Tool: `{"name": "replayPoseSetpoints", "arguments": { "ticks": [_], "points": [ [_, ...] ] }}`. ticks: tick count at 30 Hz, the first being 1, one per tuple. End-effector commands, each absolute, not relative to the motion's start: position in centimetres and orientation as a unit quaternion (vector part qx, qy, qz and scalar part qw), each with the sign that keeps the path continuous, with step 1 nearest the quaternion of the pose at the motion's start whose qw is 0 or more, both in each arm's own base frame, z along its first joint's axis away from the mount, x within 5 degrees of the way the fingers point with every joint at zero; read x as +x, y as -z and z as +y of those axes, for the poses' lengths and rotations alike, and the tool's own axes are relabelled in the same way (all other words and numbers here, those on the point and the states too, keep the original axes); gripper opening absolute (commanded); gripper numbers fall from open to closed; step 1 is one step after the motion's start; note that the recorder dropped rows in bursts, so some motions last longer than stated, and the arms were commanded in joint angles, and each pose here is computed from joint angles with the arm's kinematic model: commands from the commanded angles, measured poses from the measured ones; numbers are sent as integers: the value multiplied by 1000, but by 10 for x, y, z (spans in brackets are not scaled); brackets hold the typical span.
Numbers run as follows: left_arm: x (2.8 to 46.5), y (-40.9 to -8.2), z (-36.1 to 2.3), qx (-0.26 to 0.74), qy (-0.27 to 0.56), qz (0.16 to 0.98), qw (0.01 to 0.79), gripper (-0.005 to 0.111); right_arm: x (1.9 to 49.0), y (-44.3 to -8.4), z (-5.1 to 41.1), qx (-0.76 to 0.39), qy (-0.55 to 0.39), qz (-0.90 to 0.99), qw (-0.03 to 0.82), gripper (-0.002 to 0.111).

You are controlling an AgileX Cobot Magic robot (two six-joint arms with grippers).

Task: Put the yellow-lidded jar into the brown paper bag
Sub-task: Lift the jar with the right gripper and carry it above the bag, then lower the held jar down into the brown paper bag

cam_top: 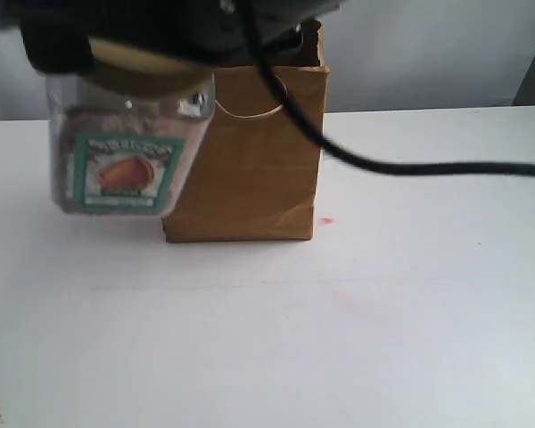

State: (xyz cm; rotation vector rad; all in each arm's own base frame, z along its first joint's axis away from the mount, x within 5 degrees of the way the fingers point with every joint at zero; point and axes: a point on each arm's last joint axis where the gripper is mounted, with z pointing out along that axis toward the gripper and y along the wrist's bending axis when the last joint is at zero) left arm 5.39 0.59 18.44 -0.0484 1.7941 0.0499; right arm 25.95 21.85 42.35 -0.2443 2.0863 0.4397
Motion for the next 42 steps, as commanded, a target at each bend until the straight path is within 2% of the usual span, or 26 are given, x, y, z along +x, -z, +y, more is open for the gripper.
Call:
{"name": "replayPoseSetpoints", "arguments": {
  "ticks": [1,11,16,28,42],
  "points": [
    [54,-186,5,-21,-17,779,627,1,251,-459,208,-99,-215,789,567,0],
    [54,-186,5,-21,-17,779,627,1,268,-528,182,-24,-166,742,649,0],
    [54,-186,5,-21,-17,779,627,1,290,-545,167,2,-132,736,664,0],
    [54,-186,5,-21,-17,779,627,1,363,-503,158,-2,-52,761,647,0],
    [54,-186,5,-21,-17,779,627,1,420,-430,188,-59,-8,791,609,0]
  ]
}}
